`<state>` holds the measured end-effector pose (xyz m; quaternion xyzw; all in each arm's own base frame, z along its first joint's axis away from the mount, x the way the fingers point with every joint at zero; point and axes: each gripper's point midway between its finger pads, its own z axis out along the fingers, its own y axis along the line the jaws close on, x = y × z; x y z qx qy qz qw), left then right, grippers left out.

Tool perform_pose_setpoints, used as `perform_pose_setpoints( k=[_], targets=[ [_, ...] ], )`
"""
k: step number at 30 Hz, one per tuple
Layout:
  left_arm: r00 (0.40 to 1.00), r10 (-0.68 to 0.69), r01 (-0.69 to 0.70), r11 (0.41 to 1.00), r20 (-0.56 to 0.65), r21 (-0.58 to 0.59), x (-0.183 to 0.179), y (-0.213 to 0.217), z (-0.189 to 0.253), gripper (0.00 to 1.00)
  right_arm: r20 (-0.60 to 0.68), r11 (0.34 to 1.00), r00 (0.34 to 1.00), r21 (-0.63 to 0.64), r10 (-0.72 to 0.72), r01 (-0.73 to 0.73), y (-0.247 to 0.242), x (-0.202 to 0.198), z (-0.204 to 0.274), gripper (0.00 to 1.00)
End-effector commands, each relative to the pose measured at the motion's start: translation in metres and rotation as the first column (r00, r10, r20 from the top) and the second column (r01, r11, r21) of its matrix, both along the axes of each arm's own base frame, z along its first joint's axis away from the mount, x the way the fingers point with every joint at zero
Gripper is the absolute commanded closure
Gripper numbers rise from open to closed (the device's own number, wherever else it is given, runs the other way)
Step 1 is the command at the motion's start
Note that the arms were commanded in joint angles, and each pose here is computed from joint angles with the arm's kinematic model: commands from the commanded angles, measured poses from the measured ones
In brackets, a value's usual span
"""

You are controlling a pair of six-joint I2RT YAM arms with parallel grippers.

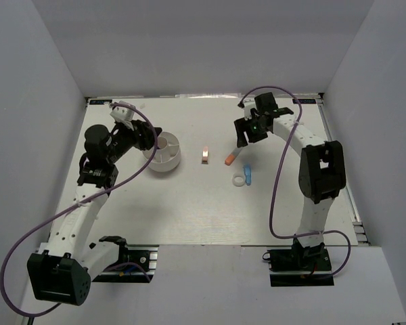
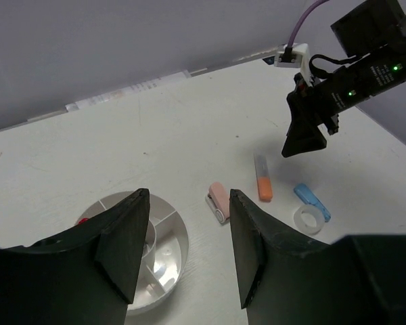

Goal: Sort the stationery into containers
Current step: Place the pen in the storage box, then pick up the pen from the center of the board.

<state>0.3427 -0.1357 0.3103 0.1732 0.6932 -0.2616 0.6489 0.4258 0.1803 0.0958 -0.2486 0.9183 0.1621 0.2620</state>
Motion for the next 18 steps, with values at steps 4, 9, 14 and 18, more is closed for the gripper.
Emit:
perform_pose_setpoints(
  k=[4,9,14,18],
  targets=[
    [0.998,-0.011,0.011,1.0,-0.061,-0.009,-0.013,-0.001,-0.009,0.39,0.123,0.989,0.981,-0.034,0.147,-0.144,0.025,0.031,0.016,0.29],
    [0.997,-0.012,0.011,1.0,-0.082,-0.014,-0.015,-0.002,-0.017,0.39,0.063,0.992,0.996,-0.106,-0.057,0.064,0.001,0.036,-0.008,0.32],
    [0.996,-0.011,0.008,1.0,-0.092,-0.028,-0.014,-0.002,-0.02,0.39,-0.037,0.96,0.961,-0.061,-0.274,0.272,0.01,0.007,-0.018,0.35],
    [0.994,-0.005,0.0,0.999,-0.108,-0.042,-0.012,-0.002,-0.022,0.39,-0.06,0.952,0.95,-0.032,-0.305,0.304,0.025,0.002,-0.019,0.32]
  ],
)
